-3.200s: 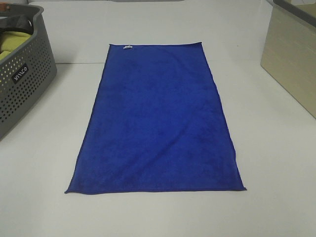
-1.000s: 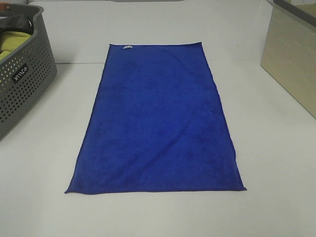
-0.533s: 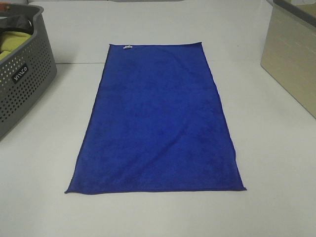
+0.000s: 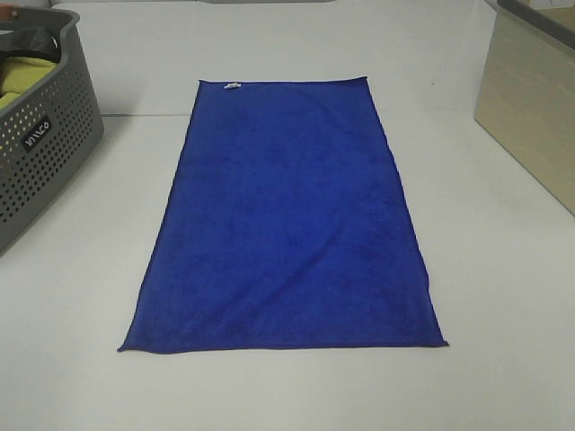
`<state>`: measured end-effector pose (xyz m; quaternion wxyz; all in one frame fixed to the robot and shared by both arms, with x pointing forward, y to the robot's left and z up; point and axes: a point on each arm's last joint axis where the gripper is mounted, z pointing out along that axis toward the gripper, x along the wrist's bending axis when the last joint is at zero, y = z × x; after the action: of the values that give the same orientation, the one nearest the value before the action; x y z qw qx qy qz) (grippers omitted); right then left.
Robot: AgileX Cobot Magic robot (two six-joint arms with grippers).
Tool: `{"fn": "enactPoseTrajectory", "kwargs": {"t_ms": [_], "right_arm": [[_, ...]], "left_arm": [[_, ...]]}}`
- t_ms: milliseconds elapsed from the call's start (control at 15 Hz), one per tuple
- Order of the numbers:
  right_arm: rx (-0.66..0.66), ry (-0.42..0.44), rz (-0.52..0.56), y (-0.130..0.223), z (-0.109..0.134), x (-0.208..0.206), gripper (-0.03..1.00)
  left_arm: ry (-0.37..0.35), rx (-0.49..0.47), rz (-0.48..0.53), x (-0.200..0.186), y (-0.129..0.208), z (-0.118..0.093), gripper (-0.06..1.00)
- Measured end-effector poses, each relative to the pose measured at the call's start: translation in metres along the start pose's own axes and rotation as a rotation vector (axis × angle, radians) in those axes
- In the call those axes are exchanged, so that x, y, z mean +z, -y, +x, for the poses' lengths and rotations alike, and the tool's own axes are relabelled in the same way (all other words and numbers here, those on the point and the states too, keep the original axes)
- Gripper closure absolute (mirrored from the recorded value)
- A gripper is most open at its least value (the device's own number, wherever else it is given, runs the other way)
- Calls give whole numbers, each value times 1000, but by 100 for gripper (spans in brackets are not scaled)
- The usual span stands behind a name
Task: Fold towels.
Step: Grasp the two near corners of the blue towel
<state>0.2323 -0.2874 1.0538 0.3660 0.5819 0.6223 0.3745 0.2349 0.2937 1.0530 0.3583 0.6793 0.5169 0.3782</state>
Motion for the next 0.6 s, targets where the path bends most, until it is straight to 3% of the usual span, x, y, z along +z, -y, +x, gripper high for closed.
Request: {"fn": "enactPoseTrajectory", "kwargs": {"t_ms": [333, 533, 600], "right_arm": [[36, -8, -1, -3, 0, 1, 21], [131, -46, 47, -25, 1, 13, 21], [166, -71, 73, -33, 1, 20, 21]], "left_arm": [[-4, -37, -37, -2, -4, 0, 22], [20, -232, -210, 1, -24, 2, 22], [30, -282, -208, 9, -31, 3, 22]]}}
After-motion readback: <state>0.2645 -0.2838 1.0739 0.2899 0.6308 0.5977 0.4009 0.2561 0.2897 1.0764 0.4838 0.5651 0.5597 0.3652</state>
